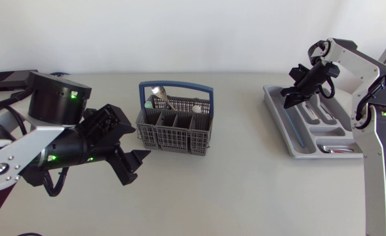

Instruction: Sort the cutlery from the basket into the organizer compartments.

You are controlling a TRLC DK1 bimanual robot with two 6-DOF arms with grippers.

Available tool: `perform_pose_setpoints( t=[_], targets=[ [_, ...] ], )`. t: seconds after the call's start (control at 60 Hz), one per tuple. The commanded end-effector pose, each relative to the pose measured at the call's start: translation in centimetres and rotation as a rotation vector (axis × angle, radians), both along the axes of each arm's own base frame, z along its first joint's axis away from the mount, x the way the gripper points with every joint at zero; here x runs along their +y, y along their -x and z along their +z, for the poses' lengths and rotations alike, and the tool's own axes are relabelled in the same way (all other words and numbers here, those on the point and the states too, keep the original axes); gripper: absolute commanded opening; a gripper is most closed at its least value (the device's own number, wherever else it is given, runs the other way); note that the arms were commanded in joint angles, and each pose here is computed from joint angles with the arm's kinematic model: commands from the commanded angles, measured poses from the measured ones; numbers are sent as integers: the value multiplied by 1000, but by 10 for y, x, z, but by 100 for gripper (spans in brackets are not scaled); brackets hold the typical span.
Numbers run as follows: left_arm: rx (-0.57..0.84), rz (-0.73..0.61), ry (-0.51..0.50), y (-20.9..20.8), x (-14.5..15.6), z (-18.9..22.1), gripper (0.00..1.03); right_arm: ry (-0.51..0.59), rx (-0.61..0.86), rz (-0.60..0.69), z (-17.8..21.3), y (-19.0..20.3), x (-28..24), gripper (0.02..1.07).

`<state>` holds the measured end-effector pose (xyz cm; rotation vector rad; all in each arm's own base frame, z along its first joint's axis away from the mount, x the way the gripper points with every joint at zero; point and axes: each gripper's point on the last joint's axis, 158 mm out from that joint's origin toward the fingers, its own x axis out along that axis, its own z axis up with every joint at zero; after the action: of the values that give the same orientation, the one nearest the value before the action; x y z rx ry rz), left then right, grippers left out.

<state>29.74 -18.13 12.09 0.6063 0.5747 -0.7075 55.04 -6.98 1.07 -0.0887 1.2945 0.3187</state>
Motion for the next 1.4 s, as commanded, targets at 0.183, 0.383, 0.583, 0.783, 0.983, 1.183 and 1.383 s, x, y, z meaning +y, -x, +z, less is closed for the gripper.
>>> perform_pose_setpoints(
  t=[0.183, 0.383, 0.583, 0.783, 0.983, 1.183, 1.383],
  targets=[
    [-22, 69, 11, -12, 20, -3, 83, 18, -92, -19, 39, -3, -1, 49],
    [-13, 127, 24, -30, 31, -8, 83, 27, -199, 67, 75, 14, 50, 56],
    [50, 181, 70, -52, 44, -18, 72, -34, -247, 176, 96, 32, 126, 55],
    [101, 200, 122, -72, 45, -26, 48, -124, -254, 233, 97, 35, 182, 28],
    [127, 210, 152, -88, 36, -40, 23, -175, -228, 292, 76, 38, 233, 8],
    [152, 230, 149, -102, 38, -55, 5, -196, -215, 332, 52, 34, 269, 8],
    [164, 242, 145, -114, 40, -68, 4, -250, -218, 329, 47, 25, 285, 8]
  ],
)
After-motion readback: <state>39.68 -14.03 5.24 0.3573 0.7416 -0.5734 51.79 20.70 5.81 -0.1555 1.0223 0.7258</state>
